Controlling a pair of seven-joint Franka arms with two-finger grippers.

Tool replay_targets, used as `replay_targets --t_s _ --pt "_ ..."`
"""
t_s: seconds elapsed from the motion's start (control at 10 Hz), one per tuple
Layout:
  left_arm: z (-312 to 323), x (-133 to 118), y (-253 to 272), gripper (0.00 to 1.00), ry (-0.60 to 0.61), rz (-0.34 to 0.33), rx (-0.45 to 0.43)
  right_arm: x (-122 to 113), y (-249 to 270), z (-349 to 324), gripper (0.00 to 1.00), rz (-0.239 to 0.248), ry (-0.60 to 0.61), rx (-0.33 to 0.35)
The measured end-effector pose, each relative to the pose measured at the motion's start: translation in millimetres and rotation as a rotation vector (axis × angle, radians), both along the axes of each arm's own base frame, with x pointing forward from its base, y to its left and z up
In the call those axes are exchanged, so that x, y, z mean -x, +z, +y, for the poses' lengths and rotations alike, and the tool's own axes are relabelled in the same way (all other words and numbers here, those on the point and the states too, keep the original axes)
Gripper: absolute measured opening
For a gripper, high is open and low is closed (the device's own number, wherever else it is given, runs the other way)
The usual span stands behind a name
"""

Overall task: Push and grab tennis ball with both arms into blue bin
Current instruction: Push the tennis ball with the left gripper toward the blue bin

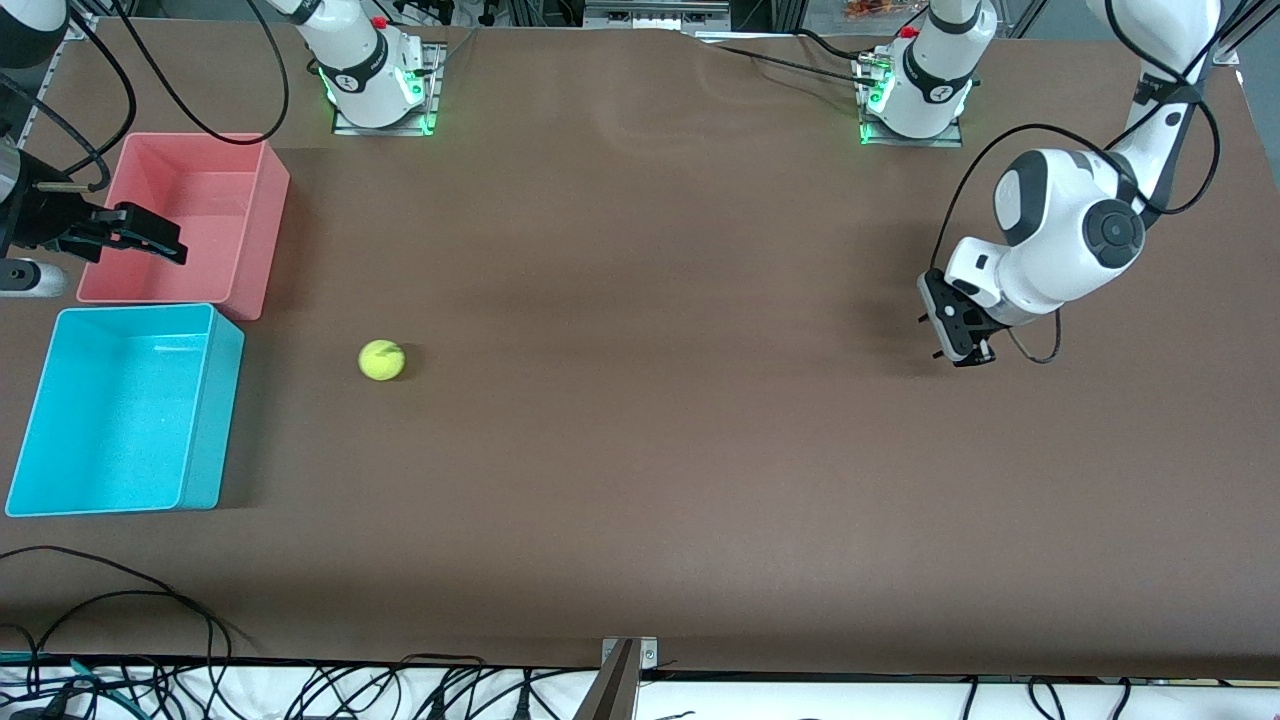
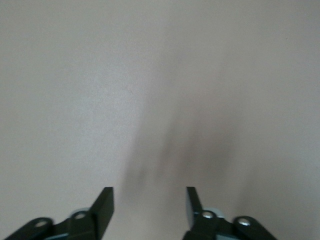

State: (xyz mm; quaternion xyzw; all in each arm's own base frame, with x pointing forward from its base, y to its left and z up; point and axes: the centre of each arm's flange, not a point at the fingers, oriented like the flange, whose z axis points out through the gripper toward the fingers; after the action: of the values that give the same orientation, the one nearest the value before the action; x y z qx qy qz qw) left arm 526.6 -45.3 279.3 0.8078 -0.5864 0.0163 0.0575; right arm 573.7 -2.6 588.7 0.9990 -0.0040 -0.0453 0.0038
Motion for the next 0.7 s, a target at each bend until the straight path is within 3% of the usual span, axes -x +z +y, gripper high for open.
replay_targets --t_s 0.2,0.3,0.7 --pt "5.5 2.6 7.4 0.93 0.013 -0.007 -0.002 -0.1 0.1 0.0 1.00 -0.001 0.000 0.000" --pt "7.2 1.9 14.7 1.00 0.017 -0.021 -0.002 -0.1 0.1 -0.1 1.00 -0.001 0.000 0.000" --pt "19.2 -2.3 52.5 1.00 0.040 -0.096 -0.003 -0.1 0.2 -0.7 1.00 -0.001 -0.001 0.000"
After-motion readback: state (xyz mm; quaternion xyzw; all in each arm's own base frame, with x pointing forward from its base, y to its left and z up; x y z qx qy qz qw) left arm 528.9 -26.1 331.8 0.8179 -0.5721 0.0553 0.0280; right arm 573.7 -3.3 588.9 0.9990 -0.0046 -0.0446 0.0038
